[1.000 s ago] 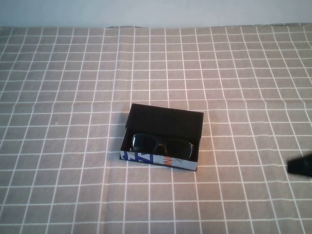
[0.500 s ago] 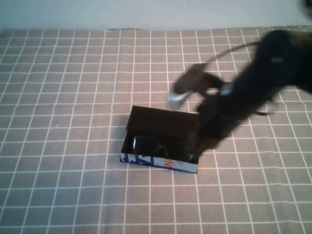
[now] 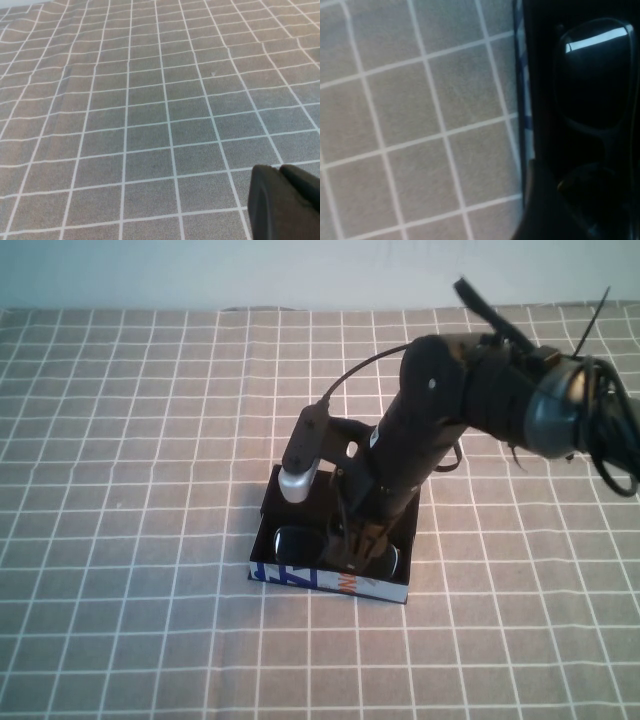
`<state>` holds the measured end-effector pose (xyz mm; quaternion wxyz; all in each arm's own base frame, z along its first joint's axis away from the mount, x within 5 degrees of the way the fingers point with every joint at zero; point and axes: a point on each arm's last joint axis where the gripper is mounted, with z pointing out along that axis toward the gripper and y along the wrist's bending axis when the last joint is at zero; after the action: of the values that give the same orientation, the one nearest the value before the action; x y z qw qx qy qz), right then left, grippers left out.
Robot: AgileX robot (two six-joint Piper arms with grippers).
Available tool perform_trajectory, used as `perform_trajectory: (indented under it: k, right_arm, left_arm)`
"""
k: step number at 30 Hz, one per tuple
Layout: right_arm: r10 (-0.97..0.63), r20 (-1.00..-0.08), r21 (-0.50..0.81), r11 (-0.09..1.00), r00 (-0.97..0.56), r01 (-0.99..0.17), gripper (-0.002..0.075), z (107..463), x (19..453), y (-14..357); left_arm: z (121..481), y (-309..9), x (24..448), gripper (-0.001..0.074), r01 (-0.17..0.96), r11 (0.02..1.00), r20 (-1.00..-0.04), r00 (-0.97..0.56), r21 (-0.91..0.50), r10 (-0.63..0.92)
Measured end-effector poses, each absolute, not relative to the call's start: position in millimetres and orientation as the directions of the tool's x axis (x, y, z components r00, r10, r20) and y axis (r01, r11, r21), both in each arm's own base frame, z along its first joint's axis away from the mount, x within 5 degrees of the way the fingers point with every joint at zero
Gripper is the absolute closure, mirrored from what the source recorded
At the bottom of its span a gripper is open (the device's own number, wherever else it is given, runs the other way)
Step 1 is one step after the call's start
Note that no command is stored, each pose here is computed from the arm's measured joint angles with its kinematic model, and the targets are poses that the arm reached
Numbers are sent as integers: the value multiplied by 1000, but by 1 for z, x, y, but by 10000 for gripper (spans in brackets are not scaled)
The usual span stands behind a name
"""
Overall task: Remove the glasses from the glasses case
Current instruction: Pick up the glasses from the glasses case
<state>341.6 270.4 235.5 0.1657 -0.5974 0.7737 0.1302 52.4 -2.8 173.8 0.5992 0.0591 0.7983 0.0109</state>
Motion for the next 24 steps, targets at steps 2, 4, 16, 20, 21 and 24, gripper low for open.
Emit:
perform_trajectory:
  k: [2, 4, 16, 20, 21, 24]
  right_arm:
    - [-883, -414, -17, 251, -222, -968, 391, 230, 346, 272]
    - [-883, -417, -33, 251, -215, -967, 389, 228, 348, 273]
    - [-896, -402, -67, 232, -187, -970, 388, 211, 356, 275]
    - [-900, -396, -79, 229, -181, -970, 388, 209, 358, 275]
    - [-901, -395, -81, 229, -180, -970, 388, 209, 358, 275]
    - [-900, -397, -83, 229, -179, -970, 388, 209, 358, 275]
  left_arm:
    - [174, -3, 52, 739, 81, 993, -955, -275, 88, 107]
    - [174, -3, 52, 739, 81, 993, -955, -275, 88, 107]
    - [174, -3, 52, 739, 81, 993, -955, -275, 88, 107]
    - [174, -3, 52, 739, 81, 993, -955, -275, 88, 107]
    - [174, -3, 52, 739, 81, 993, -955, -275, 88, 107]
    - [174, -3, 52, 739, 81, 993, -955, -275, 88, 107]
